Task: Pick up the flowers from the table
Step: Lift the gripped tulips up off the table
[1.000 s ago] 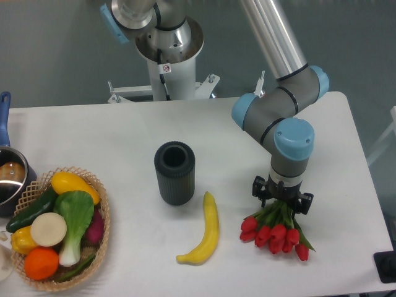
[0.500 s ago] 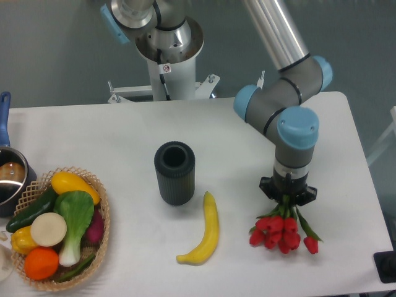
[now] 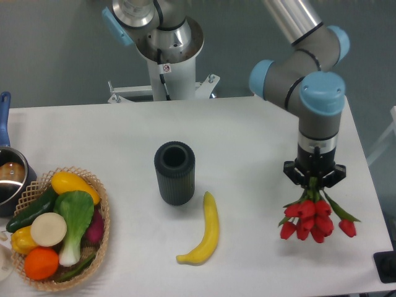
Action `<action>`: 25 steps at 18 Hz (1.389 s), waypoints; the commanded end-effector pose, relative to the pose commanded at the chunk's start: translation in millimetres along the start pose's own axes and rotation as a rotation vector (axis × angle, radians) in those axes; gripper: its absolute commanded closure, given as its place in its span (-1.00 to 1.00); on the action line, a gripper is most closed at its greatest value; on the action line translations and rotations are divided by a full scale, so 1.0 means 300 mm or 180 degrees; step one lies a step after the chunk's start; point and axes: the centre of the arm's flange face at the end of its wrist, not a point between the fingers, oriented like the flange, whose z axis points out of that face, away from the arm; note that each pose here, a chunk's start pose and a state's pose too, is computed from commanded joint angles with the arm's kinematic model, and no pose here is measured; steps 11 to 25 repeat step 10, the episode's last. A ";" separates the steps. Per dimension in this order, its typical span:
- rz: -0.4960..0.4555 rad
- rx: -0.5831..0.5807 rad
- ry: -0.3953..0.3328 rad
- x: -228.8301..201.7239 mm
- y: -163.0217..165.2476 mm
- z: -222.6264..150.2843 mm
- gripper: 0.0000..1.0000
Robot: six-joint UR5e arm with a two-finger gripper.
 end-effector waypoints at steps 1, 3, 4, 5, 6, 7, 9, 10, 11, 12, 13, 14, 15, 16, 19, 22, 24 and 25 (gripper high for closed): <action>0.0012 -0.0037 0.0051 -0.010 -0.016 -0.027 1.00; 0.0032 -0.0114 0.0155 -0.018 -0.048 -0.063 1.00; 0.0040 -0.0151 0.0206 -0.019 -0.054 -0.073 1.00; 0.0040 -0.0174 0.0239 -0.021 -0.062 -0.087 1.00; 0.0060 -0.0200 0.0269 -0.019 -0.071 -0.101 1.00; 0.0180 -0.0232 0.0319 -0.017 -0.078 -0.109 1.00; 0.0460 -0.0304 0.0433 0.011 -0.086 -0.112 1.00; 0.0488 -0.0340 0.0453 0.026 -0.091 -0.107 1.00; 0.0488 -0.0340 0.0453 0.026 -0.091 -0.107 1.00; 0.0488 -0.0340 0.0453 0.026 -0.091 -0.107 1.00; 0.0488 -0.0340 0.0453 0.026 -0.091 -0.107 1.00; 0.0488 -0.0340 0.0453 0.026 -0.091 -0.107 1.00; 0.0488 -0.0340 0.0453 0.026 -0.091 -0.107 1.00; 0.0488 -0.0340 0.0453 0.026 -0.091 -0.107 1.00; 0.0488 -0.0340 0.0453 0.026 -0.091 -0.107 1.00; 0.0488 -0.0340 0.0453 0.026 -0.091 -0.107 1.00; 0.0488 -0.0340 0.0453 0.026 -0.091 -0.107 1.00; 0.0488 -0.0340 0.0453 0.026 -0.091 -0.107 1.00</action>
